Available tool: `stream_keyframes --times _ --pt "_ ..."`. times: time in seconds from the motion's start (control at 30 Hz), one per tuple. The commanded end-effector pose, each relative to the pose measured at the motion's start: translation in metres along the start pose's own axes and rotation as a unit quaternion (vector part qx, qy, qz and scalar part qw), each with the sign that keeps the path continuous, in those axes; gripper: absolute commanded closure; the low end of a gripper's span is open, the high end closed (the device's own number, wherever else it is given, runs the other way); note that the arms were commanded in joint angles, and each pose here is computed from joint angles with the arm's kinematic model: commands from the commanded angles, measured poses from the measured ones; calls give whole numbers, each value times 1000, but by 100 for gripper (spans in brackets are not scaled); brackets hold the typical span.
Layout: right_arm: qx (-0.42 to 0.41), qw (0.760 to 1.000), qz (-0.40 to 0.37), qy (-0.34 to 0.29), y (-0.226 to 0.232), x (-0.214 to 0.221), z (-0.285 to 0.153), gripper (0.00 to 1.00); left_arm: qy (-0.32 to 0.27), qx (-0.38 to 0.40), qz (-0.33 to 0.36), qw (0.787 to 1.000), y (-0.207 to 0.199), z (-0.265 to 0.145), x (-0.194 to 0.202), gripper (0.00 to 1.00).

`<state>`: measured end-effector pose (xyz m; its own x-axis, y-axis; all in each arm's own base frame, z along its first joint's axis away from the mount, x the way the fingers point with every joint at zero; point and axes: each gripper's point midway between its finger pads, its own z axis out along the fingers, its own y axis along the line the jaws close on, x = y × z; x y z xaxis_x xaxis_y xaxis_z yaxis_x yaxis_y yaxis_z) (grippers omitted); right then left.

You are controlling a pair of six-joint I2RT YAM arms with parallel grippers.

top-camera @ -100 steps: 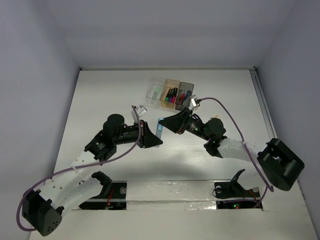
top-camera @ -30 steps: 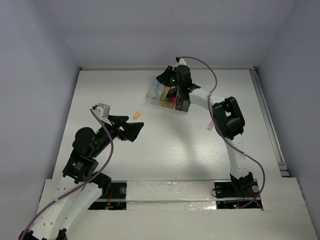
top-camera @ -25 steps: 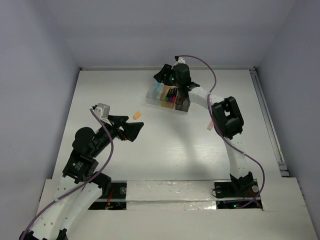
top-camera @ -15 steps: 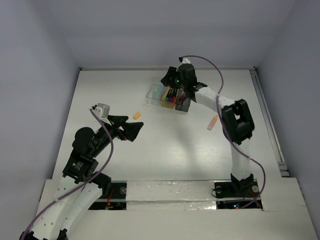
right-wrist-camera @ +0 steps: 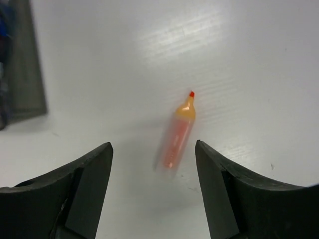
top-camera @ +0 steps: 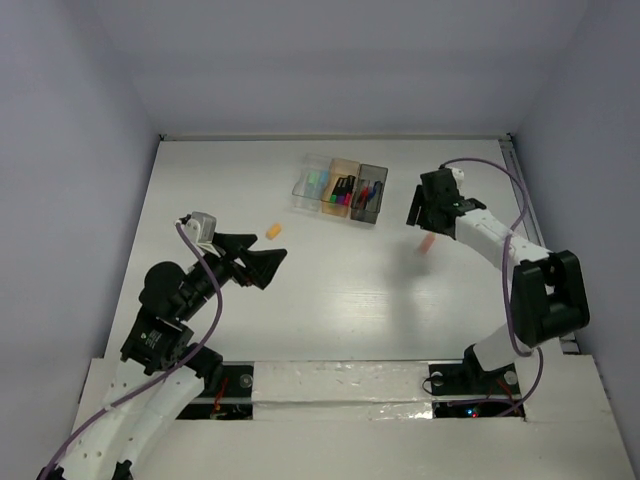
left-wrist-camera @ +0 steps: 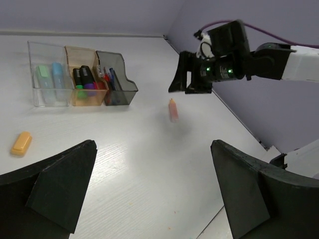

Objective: Sort the stationery into containers
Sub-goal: Place the pen in the storage box, then pick up the pen from the center of the board.

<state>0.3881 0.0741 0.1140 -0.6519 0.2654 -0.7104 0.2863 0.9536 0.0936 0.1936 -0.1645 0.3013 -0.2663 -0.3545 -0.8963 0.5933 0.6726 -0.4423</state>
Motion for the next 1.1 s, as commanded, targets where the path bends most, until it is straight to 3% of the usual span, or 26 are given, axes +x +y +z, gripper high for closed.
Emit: stream_keyframes --times 0.0,0.27,0.6,0.67,0.73,0.8,0.83,0.87,0.93,1.0,1.07 --pt "51 996 -30 64 -22 35 5 27 -32 17 10 999 -13 -5 -21 1" --pt "53 990 -33 124 -25 63 39 29 -32 14 12 999 -12 -6 -21 1" --pt "60 989 -16 137 -32 76 56 51 -23 17 5 1000 -11 -2 -16 1" --pt "62 989 -11 136 -36 77 60 61 -10 35 -7 999 -17 0 -9 2" --pt "61 989 -10 135 -35 76 61 62 -4 52 -20 998 -21 4 -3 5" --pt "59 990 -7 128 -37 72 61 64 10 70 -42 997 -26 8 5 9" --pt "57 991 -7 123 -36 69 60 70 20 71 -52 996 -23 10 14 11" --pt "55 991 -6 118 -36 67 59 82 32 76 -62 995 -23 13 21 21" --pt "25 997 0 79 -28 51 52 84 40 87 -90 991 -23 17 32 30" --pt "-23 997 -10 68 -14 54 41 86 40 106 -117 987 -28 21 36 49" --pt "-57 998 -19 35 7 42 20 87 63 112 -137 982 -26 25 55 59"
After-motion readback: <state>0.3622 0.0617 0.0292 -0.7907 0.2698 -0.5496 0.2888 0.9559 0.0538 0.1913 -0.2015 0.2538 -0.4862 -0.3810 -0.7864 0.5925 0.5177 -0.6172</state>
